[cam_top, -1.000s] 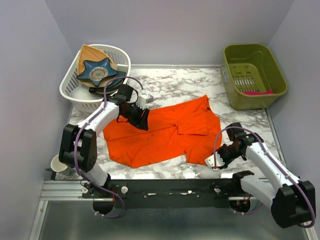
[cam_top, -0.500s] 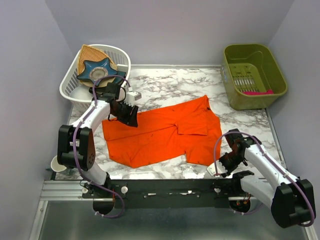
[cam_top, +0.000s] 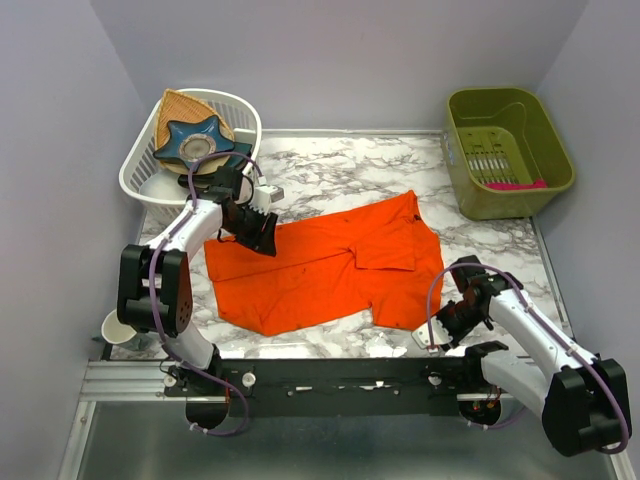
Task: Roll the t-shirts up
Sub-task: Fold the T-shirt at the center of the board.
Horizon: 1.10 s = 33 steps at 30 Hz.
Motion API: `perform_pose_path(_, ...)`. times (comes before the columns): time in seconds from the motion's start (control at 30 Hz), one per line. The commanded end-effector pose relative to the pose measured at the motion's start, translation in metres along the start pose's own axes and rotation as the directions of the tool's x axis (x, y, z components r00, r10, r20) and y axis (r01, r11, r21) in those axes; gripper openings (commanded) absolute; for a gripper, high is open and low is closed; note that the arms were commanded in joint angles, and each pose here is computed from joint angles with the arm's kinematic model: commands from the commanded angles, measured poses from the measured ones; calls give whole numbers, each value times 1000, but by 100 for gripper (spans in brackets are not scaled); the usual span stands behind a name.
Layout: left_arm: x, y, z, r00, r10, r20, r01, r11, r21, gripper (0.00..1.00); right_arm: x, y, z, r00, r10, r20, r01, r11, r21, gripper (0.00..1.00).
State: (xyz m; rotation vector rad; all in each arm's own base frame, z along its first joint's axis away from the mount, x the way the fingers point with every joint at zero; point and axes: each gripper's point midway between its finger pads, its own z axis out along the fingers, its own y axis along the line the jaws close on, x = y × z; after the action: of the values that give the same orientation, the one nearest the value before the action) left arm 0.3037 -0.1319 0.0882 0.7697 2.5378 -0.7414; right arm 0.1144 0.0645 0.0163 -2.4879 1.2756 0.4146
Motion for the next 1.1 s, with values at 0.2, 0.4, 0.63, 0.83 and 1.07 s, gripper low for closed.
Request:
perform_pose_path(0.2, -6, 3, 5, 1000, -15, 3, 15, 1000, 23, 53, -5, -18, 7, 955, -296, 6, 295, 953, 69, 40)
perform_pose_path(0.4, -4, 4, 9, 1000, -28, -6, 28, 999, 29, 53, -4, -15, 9, 942, -334, 14, 334, 942, 35, 34)
perform_pose_path(0.63, -6, 5, 8, 1000, -9, -8, 9, 999, 32, 53, -3, -12, 12, 942, -335, 32, 335, 942, -6, 7)
perform_pose_path(0.83, 15, -8, -4, 996, 84, -38, -79, 991, 105, 56, -18, -42, -28, 997, -58, 51, 51, 990, 133, 1)
perform_pose_path(1.07, 54, -31, -6, 988, 111, -107, -86, 974, 212, 62, -15, -53, -49, 980, 194, 35, -196, 942, 272, 1)
